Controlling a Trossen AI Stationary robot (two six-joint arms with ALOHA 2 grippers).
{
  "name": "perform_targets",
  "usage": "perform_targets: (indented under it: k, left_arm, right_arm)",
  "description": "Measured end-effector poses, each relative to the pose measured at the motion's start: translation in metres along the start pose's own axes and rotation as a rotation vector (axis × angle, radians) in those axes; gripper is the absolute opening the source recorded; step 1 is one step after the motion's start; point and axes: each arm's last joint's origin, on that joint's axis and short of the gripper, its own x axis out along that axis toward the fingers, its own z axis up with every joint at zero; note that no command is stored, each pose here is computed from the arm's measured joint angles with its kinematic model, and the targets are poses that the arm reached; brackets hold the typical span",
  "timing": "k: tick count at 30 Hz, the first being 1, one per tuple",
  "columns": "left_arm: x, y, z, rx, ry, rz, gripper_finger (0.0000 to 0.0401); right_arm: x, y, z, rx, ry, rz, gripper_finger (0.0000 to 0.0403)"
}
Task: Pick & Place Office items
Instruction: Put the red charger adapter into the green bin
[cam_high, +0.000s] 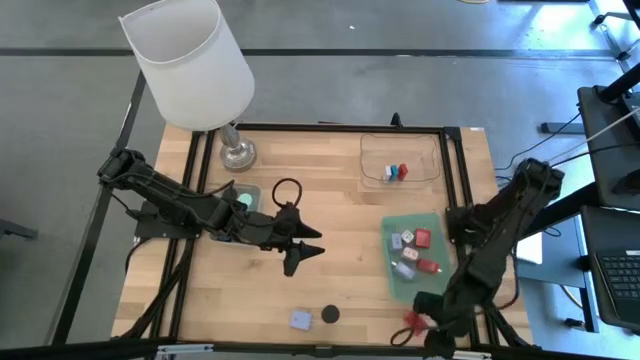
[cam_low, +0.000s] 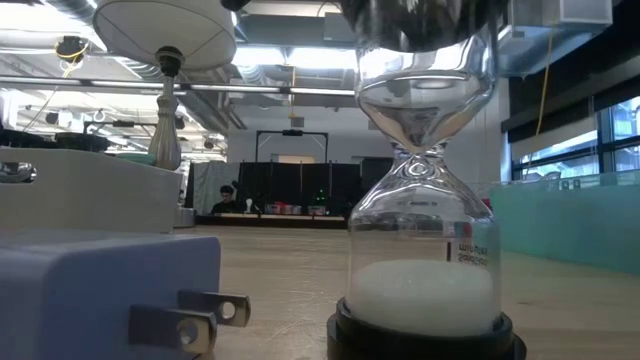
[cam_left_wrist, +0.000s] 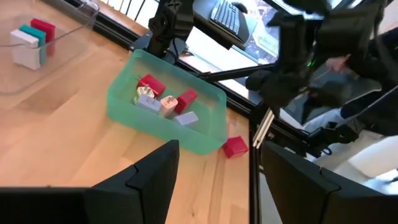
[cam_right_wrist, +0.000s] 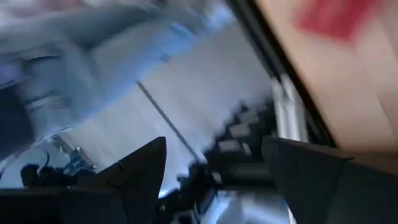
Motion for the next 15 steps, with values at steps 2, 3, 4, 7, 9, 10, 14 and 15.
perform_targets:
  k: [2,3,4,7,9,10,14,15]
  left_arm:
    - [0.0,0.0,0.0,0.013,-0.002,0.002,0.0226]
    - [0.0,0.0,0.0,0.019,-0.007,0.009,0.0226]
    - [0.0,0.001,0.0,0.021,-0.014,0.018,0.0226]
    - [0.0,0.001,0.001,0.022,-0.034,0.041,0.0226]
    - [0.0,0.001,0.001,0.021,-0.038,0.047,0.0226]
    - [0.0,0.001,0.001,0.021,-0.039,0.048,0.0226]
    - [0.0,0.001,0.001,0.021,-0.04,0.049,0.0226]
    - [0.0,0.001,0.001,0.021,-0.04,0.049,0.0226]
  right_arm:
    - [0.011,-0.006,0.0,0.126,0.071,-0.081,0.0268]
    - [0.016,-0.009,0.001,0.18,0.079,-0.119,0.0268]
    - [0.02,-0.012,0.003,0.229,0.073,-0.153,0.0268]
    - [0.031,-0.016,0.008,0.335,-0.006,-0.194,0.0268]
    - [0.037,-0.017,0.012,0.363,-0.075,-0.19,0.0268]
    - [0.039,-0.017,0.014,0.372,-0.104,-0.187,0.0268]
    - [0.049,-0.022,0.019,0.385,-0.183,-0.212,0.0268]
    - [0.051,-0.023,0.02,0.386,-0.2,-0.224,0.0268]
